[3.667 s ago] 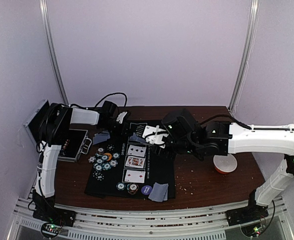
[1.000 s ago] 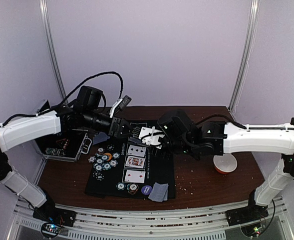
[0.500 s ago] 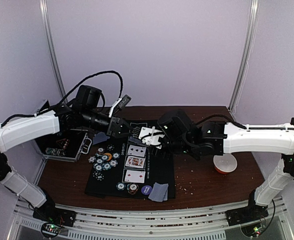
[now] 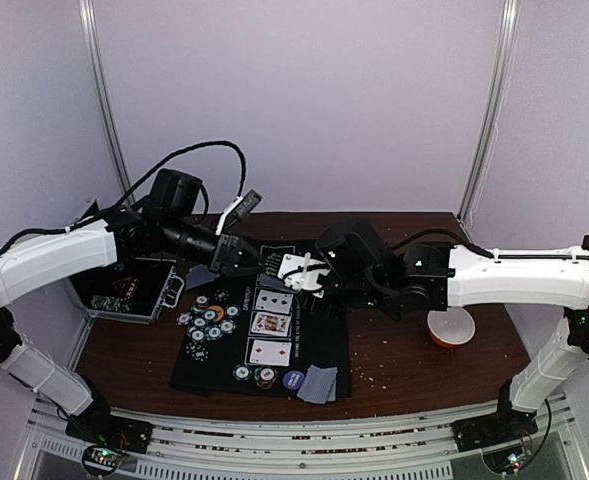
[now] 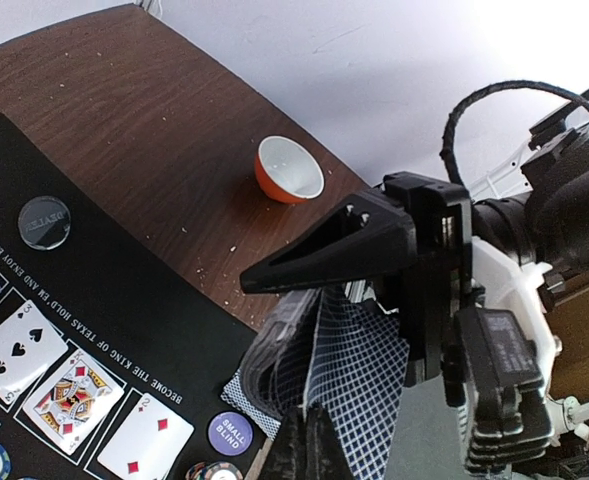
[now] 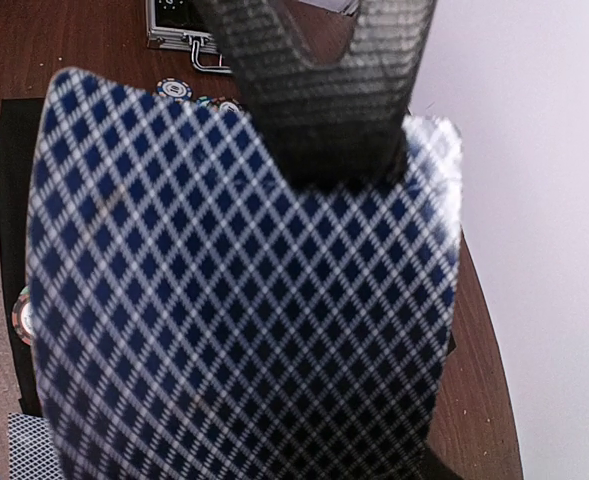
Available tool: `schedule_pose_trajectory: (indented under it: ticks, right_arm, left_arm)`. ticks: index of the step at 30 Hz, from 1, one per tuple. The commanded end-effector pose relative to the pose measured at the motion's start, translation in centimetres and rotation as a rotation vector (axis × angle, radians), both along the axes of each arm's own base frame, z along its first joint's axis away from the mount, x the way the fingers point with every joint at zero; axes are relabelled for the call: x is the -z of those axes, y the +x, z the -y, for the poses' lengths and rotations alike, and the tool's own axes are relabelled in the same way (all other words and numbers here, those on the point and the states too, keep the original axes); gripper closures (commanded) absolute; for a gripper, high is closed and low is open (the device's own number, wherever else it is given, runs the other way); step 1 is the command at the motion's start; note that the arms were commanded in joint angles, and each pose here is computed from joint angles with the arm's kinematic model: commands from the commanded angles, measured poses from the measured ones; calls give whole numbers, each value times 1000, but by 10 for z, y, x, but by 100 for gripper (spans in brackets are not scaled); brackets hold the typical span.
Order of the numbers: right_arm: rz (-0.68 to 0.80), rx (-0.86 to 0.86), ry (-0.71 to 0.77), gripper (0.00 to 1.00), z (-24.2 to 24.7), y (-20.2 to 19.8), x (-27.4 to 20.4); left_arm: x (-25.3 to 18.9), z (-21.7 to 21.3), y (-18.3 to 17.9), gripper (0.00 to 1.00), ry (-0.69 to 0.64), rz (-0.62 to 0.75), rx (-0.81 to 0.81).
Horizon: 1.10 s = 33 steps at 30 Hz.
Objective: Distribute texas hold em gaming equipment
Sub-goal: Pick up the poker card from the face-down deck piles, then place the poker card in the community card area.
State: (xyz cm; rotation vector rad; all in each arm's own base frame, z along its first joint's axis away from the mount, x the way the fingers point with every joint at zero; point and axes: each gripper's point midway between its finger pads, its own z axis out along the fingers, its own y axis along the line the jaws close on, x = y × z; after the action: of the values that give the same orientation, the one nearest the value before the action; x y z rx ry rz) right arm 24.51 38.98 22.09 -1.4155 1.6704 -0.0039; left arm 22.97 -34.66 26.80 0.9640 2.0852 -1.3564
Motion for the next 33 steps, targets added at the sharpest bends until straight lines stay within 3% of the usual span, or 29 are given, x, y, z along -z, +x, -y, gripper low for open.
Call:
schedule_pose_trajectory:
  ticks: [1, 12, 22, 26, 28, 33]
  right_arm:
    - [20, 26, 17, 55, 5, 4, -9]
    - [26, 54, 17, 55, 16, 8, -8]
    - [19, 66, 15, 55, 22, 9, -5]
    - [21, 65, 13, 55, 23, 9, -5]
    - [22, 64, 15, 55, 22, 9, -6]
    - [23, 59, 18, 55, 21, 9, -10]
  left_arm:
    - [-32, -6, 1, 100, -43, 96, -5]
    - [-43, -15, 4, 100, -73, 103, -9]
    - [-67, -52, 32, 100, -169, 100, -85]
    - [-73, -80, 74, 100, -170, 147, -219]
    - [-66, -86, 106, 100, -107, 181, -306]
    - [-14, -68, 177, 100, -17, 130, -355]
